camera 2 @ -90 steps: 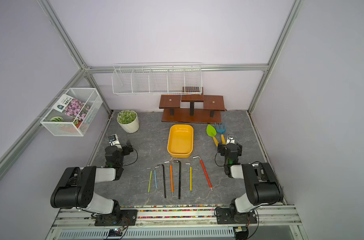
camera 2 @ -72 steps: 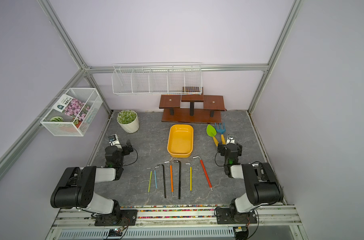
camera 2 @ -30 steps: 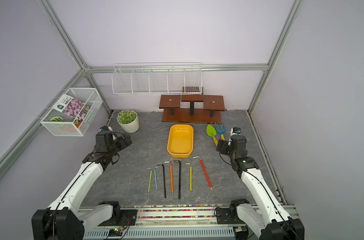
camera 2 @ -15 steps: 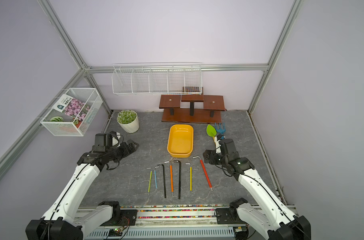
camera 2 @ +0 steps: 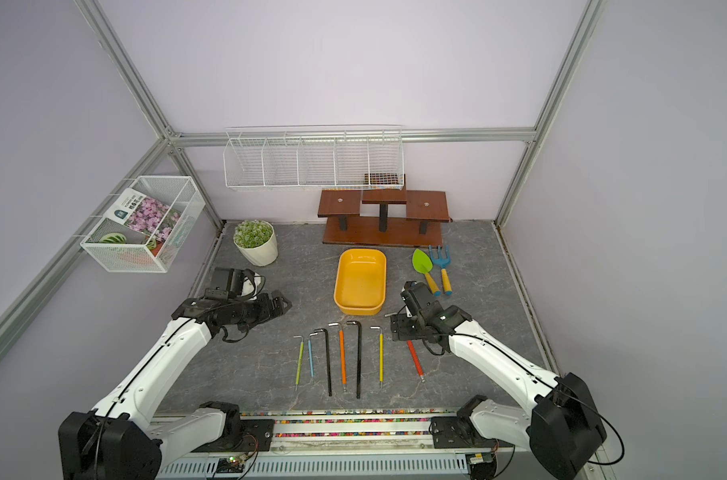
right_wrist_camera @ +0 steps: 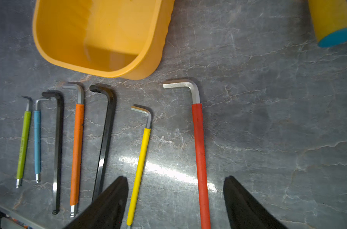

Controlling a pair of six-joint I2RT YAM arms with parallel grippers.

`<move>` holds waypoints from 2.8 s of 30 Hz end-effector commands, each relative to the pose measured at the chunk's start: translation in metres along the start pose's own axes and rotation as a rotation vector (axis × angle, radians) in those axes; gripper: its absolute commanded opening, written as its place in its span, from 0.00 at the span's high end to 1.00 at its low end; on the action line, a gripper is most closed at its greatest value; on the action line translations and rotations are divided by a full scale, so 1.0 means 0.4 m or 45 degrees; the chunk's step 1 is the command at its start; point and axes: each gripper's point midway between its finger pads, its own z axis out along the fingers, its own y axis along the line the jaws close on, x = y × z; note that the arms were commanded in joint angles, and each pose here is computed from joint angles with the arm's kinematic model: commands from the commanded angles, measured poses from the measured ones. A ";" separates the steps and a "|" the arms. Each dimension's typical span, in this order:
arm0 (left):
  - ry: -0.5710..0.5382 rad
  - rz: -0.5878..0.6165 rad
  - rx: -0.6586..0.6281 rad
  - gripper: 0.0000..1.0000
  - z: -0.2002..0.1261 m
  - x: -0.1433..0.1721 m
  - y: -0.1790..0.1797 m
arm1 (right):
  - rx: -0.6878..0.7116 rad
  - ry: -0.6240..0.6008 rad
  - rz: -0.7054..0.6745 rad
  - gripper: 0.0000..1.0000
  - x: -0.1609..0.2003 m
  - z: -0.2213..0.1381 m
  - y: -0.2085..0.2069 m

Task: Put the hex key on the desktop into the storage box
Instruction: Pick up the Allen key from the center of the board.

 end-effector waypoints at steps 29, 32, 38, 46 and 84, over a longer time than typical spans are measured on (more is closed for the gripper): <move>-0.043 0.040 -0.007 0.00 -0.015 0.014 0.001 | 0.264 0.218 0.089 0.42 0.081 0.147 -0.069; -0.041 0.041 -0.007 0.00 -0.015 0.015 0.000 | 0.271 0.221 0.091 0.44 0.085 0.148 -0.072; -0.046 0.046 0.002 0.00 -0.018 0.015 -0.005 | 0.262 0.240 0.113 0.46 0.095 0.160 -0.068; -0.045 0.049 0.002 0.00 -0.017 0.016 -0.005 | 0.302 0.277 0.099 0.55 0.106 0.176 -0.073; -0.139 0.133 0.383 0.00 -0.135 -0.111 -0.227 | 0.093 -0.111 -0.029 0.98 -0.116 -0.133 0.042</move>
